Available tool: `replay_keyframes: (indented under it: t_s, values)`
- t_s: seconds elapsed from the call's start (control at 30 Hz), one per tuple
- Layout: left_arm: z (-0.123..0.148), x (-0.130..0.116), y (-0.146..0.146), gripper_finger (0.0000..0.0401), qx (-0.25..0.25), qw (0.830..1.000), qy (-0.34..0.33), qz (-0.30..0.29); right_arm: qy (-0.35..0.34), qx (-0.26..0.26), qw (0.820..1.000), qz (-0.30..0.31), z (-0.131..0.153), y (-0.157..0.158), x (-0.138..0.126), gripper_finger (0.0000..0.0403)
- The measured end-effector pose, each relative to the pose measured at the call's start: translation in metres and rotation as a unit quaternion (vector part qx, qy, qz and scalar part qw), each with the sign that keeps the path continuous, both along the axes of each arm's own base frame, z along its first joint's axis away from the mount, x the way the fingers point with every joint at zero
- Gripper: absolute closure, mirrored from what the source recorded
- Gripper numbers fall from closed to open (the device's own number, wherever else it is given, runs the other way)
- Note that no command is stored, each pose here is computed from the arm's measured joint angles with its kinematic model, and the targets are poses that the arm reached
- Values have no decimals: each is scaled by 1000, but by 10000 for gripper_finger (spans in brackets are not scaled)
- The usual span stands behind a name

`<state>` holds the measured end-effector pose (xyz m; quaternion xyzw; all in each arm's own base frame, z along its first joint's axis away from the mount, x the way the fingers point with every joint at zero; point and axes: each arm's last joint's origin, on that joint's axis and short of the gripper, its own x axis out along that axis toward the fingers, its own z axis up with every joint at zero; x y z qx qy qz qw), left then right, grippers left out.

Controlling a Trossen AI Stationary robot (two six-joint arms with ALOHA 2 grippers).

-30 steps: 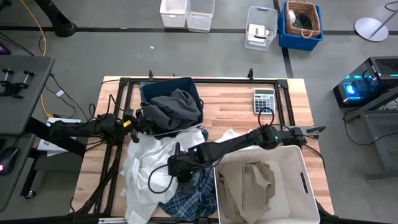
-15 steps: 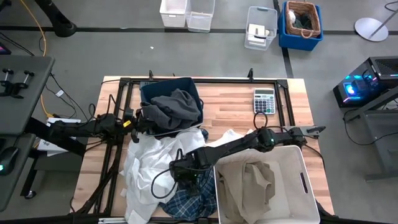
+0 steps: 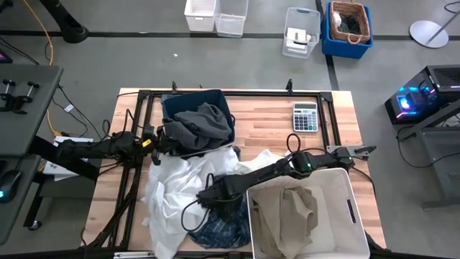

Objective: Sort clothes
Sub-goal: Put the blue checkered pants into the blue laundry bin

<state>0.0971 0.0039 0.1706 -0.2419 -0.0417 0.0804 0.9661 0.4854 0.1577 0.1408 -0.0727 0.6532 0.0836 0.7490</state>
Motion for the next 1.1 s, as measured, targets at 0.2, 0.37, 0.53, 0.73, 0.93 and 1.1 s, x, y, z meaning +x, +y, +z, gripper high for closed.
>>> replay_keyframes:
  t_s: [0.2,0.37,0.53,0.73,0.93,1.1]
  values:
    - [0,0,0,400,0,1000,1,0,18,3,999,-38,-2,-6,-1,387]
    - [0,0,0,400,0,1000,0,0,-16,45,996,-69,25,-6,1,397]
    - [0,0,0,400,0,1000,1,0,-120,117,981,-95,109,-10,-7,399]
    - [0,0,0,400,0,1000,2,0,-275,198,939,-61,202,-17,-25,401]
    - [0,0,0,400,0,1000,2,0,-470,245,848,-8,305,-33,-63,401]
    - [-1,0,0,400,0,1000,3,0,-658,160,736,-7,370,-56,-90,402]
